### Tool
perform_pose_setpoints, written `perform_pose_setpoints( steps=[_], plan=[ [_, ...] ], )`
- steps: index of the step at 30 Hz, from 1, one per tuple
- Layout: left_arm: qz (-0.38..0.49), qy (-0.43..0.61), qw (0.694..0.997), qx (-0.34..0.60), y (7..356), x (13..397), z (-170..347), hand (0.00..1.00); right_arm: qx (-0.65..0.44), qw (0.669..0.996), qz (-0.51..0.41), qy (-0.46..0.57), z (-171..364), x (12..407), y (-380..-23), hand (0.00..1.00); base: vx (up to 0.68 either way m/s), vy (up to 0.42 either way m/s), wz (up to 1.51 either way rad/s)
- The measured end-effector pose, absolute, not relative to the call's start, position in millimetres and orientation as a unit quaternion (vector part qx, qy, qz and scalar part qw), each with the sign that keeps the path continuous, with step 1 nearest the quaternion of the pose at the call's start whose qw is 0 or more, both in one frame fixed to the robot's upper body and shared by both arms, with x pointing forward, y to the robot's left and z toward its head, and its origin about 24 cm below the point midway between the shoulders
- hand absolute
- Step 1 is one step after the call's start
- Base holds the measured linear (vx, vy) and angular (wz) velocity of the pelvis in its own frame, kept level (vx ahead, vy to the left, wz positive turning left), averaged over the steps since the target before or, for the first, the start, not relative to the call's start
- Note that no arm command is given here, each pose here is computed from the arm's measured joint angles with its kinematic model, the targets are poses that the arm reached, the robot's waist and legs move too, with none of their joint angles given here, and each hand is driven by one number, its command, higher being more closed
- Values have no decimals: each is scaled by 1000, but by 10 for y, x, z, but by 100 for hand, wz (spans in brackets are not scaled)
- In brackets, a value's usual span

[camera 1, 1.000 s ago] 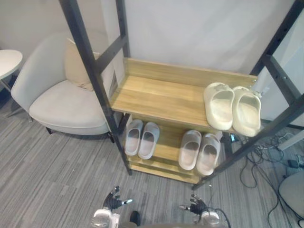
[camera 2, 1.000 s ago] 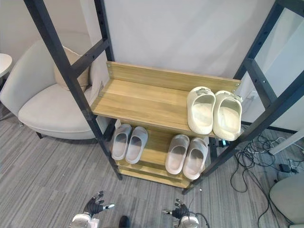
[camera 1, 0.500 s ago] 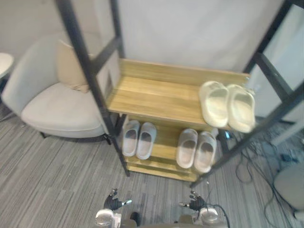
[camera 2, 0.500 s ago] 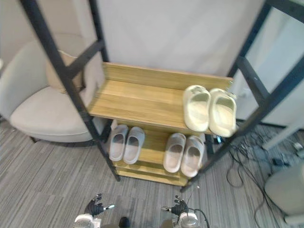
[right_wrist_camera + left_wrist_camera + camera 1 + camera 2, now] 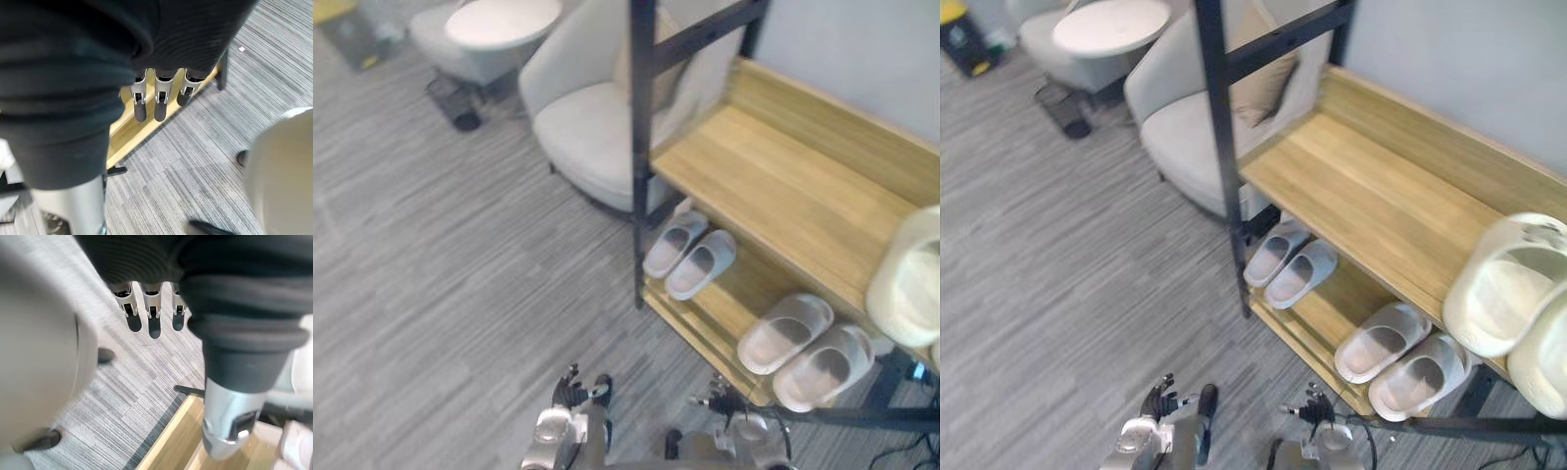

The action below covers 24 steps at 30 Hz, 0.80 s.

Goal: Organize the slippers on the shoe rack

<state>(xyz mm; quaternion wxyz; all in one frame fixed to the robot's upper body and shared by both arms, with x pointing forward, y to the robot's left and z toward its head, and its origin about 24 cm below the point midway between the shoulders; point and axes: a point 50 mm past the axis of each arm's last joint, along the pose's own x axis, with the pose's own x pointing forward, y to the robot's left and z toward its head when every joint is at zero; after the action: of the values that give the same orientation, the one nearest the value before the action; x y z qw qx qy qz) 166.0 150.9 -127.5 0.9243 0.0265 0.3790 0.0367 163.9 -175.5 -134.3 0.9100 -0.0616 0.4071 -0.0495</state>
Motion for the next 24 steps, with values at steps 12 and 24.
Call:
perform_pose_setpoints(
  steps=[12, 24],
  plan=[
    [10, 411, 906, 104, 1749, 1525, -1367, 0, -56, 908, -55, 411, -1342, 1670, -1769, 0, -5, 117, 76],
    [36, 404, 911, 75, 1748, 1569, -1356, 0, -50, 897, -65, 434, -1418, 1456, -1826, 0, 75, -97, 107]
  ],
)
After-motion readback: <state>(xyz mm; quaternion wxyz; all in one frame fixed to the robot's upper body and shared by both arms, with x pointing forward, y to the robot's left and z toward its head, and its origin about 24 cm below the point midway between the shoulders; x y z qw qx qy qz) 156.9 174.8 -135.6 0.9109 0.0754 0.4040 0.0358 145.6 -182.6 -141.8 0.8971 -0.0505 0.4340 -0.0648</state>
